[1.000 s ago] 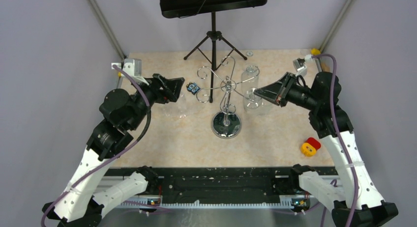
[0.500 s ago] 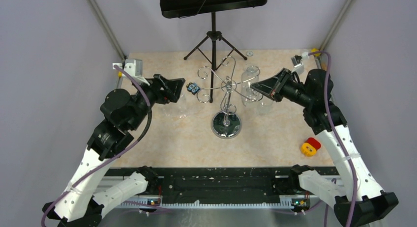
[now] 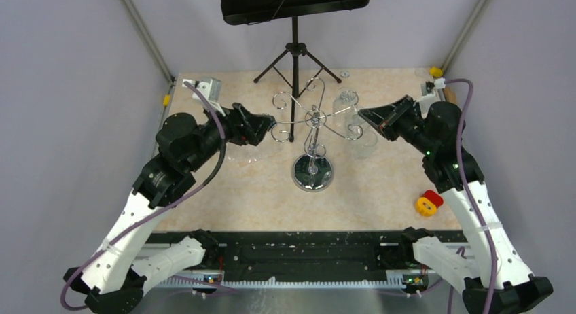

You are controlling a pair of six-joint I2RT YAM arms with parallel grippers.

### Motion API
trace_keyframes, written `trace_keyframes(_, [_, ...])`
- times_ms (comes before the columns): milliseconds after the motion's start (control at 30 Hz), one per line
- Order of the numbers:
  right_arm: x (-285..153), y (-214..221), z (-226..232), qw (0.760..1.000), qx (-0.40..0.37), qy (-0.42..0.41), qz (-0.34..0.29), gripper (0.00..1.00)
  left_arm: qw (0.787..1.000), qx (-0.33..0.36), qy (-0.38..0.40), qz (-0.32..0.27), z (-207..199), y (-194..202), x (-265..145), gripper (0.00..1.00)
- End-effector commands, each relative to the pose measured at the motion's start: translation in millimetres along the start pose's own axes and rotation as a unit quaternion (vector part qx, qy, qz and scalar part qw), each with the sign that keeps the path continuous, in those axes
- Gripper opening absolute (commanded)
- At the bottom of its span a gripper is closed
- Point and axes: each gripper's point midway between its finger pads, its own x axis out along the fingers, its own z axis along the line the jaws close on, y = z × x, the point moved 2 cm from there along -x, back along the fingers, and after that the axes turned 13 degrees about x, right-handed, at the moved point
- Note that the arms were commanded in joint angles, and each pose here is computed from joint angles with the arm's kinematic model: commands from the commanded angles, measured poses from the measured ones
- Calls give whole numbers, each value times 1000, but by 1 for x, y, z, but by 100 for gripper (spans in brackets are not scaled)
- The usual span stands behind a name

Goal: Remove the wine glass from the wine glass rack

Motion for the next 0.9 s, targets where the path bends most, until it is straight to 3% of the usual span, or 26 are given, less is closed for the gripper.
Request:
trace_keyframes(0, [-26, -12, 42, 996, -14, -66, -52, 0, 995, -25, 97, -23, -34, -23, 2, 84])
trace_keyframes(167, [-45, -11, 56, 995, -32, -78, -59, 0, 976, -71, 203, -18, -69, -27, 11, 86])
trace_keyframes(400, [-75, -5, 80, 988, -81, -118, -57, 0, 934, -143, 327, -15, -106, -36, 24, 89])
trace_keyframes(700, [-112, 14, 123, 965, -152, -214, -23, 0, 902, -187, 390, -11, -140, -40, 47, 85])
trace_keyframes(867, [-123, 21, 129, 958, -175, -228, -12, 0, 892, -199, 405, 10, -162, -32, 64, 82])
